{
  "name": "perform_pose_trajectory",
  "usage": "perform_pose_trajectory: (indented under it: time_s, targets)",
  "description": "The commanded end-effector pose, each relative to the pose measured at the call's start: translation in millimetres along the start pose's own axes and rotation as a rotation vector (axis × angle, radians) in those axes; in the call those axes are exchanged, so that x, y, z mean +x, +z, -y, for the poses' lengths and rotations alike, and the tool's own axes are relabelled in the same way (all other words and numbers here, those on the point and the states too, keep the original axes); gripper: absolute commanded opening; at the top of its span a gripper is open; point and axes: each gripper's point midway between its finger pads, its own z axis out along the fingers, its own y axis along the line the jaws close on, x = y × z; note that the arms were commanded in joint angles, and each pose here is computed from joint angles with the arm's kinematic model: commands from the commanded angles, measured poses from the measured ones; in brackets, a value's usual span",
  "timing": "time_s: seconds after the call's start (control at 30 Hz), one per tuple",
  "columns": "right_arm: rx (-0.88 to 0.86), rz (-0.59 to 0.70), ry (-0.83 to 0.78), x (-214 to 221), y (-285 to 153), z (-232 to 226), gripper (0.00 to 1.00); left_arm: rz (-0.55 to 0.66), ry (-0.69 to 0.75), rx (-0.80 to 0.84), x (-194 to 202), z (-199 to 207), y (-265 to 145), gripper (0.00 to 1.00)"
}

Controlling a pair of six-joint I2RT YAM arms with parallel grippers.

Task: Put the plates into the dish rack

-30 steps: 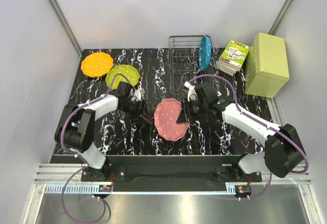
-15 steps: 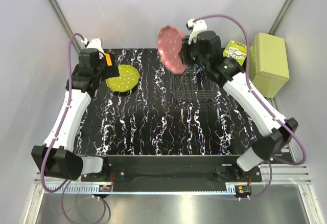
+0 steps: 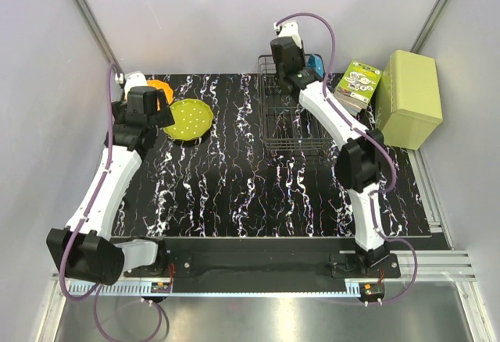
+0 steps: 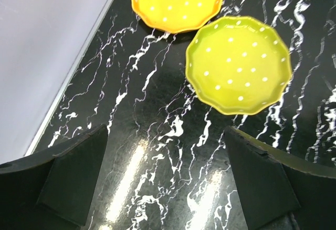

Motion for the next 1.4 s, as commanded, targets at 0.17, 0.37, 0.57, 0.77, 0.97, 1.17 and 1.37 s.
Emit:
perform_pose_trajectory:
  time_s: [0.17, 0.37, 0.57, 0.77, 0.97, 1.17, 1.37]
  targets:
    - [0.234, 0.125, 0.156, -75.2, -2.7, 67.9, 0.0, 0.035, -0.06, 0.036, -2.2, 6.6, -1.5, 0.99]
    - [0.24, 0.049, 0.116, -45.5, 7.1, 63.7, 0.0, 0.027, -0.069, 0.061, -1.0, 11.4, -1.4, 0.99]
    - [0.209, 0.006, 0.097, -27.4, 20.7, 56.0, 0.0, 0.01, -0.067, 0.065, 5.6, 12.7, 0.8, 0.99]
    - [0.163, -0.018, 0.086, -14.4, 31.9, 40.9, 0.0, -0.01, -0.061, 0.076, 14.4, 15.7, 4.5, 0.99]
    - [0.155, -0.023, 0.093, -8.6, 41.7, 34.1, 0.0, -0.023, -0.054, 0.081, 18.6, 17.1, 8.0, 0.99]
    - [0.151, -0.043, 0.073, 2.3, 48.1, 29.7, 0.0, -0.042, -0.05, 0.091, 21.9, 20.9, 12.7, 0.99]
    - [0.158, -0.086, 0.049, 23.1, 60.5, 30.0, 0.0, -0.062, -0.045, 0.116, 25.2, 27.1, 15.2, 0.99]
